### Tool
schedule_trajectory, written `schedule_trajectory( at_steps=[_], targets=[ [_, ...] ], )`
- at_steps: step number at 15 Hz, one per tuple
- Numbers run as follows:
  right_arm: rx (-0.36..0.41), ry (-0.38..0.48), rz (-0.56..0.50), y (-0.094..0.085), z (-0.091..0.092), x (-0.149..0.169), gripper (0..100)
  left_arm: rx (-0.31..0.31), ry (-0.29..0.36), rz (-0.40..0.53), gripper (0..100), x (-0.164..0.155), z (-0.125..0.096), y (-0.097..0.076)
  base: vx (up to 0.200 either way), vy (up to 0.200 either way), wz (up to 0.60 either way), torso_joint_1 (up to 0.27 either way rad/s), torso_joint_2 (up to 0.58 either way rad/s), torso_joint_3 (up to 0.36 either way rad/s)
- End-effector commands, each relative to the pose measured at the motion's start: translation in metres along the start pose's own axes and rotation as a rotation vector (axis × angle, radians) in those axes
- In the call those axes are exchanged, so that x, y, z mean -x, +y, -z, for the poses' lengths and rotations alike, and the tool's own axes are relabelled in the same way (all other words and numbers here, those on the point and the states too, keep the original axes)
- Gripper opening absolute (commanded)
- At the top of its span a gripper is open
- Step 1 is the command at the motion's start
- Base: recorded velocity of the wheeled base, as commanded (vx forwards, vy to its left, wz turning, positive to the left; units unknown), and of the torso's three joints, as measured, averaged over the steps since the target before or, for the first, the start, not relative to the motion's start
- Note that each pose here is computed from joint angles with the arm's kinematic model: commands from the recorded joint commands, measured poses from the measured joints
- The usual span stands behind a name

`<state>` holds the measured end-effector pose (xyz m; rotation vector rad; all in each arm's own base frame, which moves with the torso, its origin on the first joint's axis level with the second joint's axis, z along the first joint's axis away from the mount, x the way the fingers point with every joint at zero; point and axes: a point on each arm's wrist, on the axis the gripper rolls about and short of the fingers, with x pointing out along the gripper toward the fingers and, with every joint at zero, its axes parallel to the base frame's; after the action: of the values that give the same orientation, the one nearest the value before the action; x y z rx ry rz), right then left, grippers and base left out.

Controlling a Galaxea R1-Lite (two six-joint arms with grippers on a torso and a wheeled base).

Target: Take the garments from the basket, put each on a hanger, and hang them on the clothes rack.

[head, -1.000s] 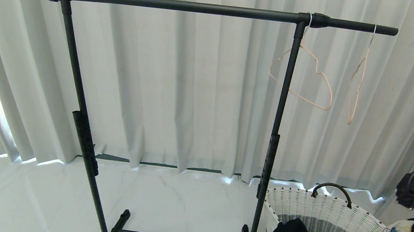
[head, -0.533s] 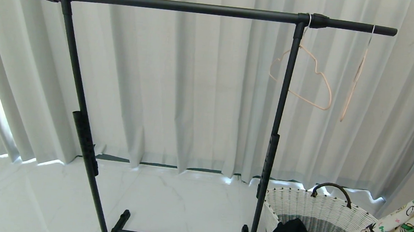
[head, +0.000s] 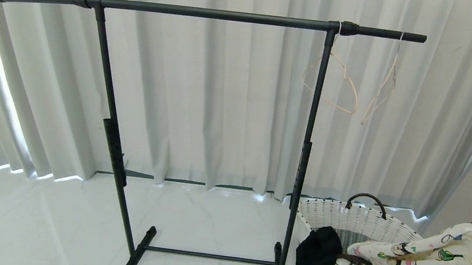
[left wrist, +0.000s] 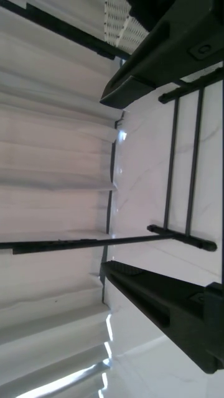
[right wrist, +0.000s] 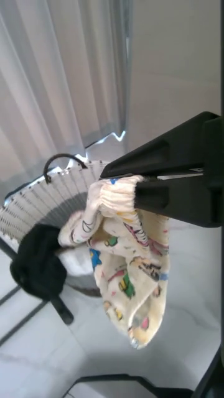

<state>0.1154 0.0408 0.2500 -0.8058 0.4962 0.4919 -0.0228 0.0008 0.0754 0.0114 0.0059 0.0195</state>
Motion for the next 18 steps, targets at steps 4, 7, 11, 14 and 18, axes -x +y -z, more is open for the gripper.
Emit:
schedule_trajectory(
  at_steps=[4,7,11,14,18],
  targets=[
    [0.019,0.022,-0.051,0.002,-0.005,-0.014,0,-0.027,0.000,0.000,100,0.000,0.000,0.000,-0.050,0.000,0.00,-0.001,0.00,0.001],
    [0.019,0.011,-0.047,0.003,-0.003,-0.009,0,-0.033,0.000,0.000,100,0.000,0.000,0.000,0.000,0.000,0.00,0.000,0.00,0.000],
    [0.038,-0.018,-0.055,0.006,-0.005,-0.004,0,-0.065,-0.001,0.024,100,0.000,0.000,-0.001,0.000,0.000,0.00,0.000,0.00,0.000],
    [0.041,-0.041,-0.077,0.009,-0.008,-0.004,0,-0.068,-0.001,0.026,100,0.000,0.000,-0.001,0.000,0.000,0.00,0.000,0.00,0.000],
    [0.023,-0.075,-0.120,0.004,-0.019,-0.008,0,0.081,0.000,0.204,100,-0.008,-0.072,-0.002,0.000,0.000,0.00,0.000,0.00,0.000]
  ],
)
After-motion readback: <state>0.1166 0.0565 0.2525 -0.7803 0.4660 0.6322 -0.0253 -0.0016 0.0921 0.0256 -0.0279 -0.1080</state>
